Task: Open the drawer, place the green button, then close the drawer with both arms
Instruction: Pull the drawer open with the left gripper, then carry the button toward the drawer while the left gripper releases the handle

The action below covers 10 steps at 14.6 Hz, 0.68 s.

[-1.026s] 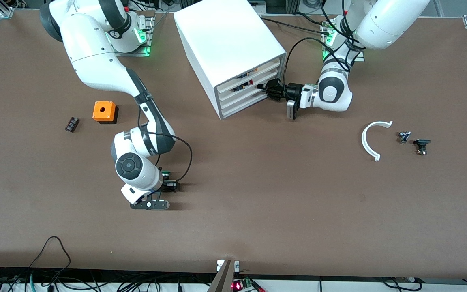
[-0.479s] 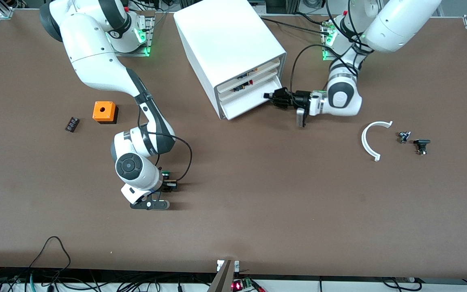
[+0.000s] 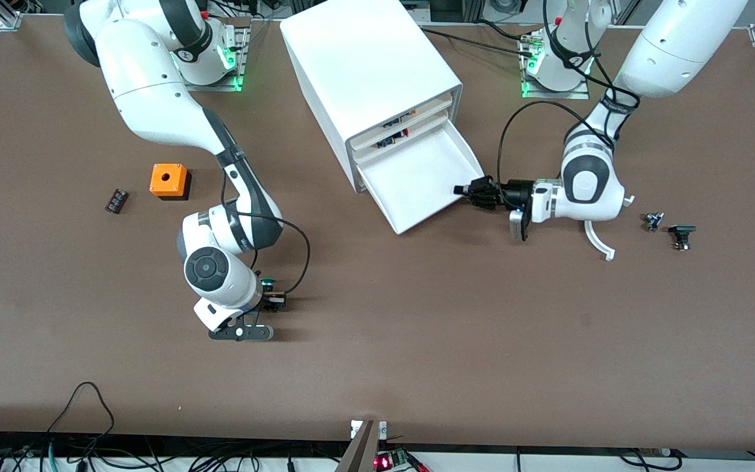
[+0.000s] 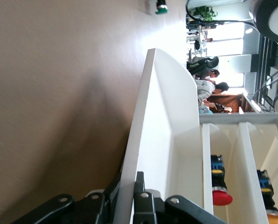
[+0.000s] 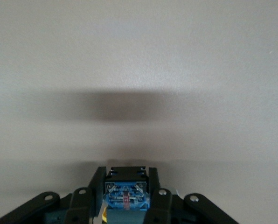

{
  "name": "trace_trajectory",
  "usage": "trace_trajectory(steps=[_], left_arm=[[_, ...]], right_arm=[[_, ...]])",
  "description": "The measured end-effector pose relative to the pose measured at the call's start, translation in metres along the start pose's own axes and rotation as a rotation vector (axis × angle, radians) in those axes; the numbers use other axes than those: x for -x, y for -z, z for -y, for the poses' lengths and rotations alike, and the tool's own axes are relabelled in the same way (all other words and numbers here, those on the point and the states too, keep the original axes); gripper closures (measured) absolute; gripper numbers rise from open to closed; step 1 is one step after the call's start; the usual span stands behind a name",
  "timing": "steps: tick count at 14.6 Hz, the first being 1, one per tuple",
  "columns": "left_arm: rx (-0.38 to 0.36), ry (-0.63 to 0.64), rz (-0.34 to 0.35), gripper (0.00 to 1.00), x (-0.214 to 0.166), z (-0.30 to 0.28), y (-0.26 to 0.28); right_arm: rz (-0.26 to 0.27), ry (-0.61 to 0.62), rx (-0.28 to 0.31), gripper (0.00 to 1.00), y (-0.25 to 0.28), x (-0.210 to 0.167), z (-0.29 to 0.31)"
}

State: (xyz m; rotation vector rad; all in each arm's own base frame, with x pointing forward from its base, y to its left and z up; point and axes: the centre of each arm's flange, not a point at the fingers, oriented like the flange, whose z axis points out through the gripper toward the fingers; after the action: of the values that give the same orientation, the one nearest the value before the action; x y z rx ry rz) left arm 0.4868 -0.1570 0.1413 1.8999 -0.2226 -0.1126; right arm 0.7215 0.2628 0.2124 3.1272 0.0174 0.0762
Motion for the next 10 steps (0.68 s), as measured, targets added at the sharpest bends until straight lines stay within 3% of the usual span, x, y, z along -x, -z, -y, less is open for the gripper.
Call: trace_trajectory(steps=[6,8,10], left_arm=[[-0.014,-0.005,-0.037,0.87,-0.021,0.011,0.022],[-0.023,-0.010,-0.045,0.74,-0.024,0.013,0.029],[-0.030,-0.017,-0.054,0.55,-0.030,0.011,0.036]], right_arm=[[0.021,-0.047,0.010,0.59,0.053,-0.004,0.027],[0.028,-0.092,0.014,0.59,0.063,0.004,0.051],[0.024,-0.146,0.013,0.59,0.076,0.014,0.078]])
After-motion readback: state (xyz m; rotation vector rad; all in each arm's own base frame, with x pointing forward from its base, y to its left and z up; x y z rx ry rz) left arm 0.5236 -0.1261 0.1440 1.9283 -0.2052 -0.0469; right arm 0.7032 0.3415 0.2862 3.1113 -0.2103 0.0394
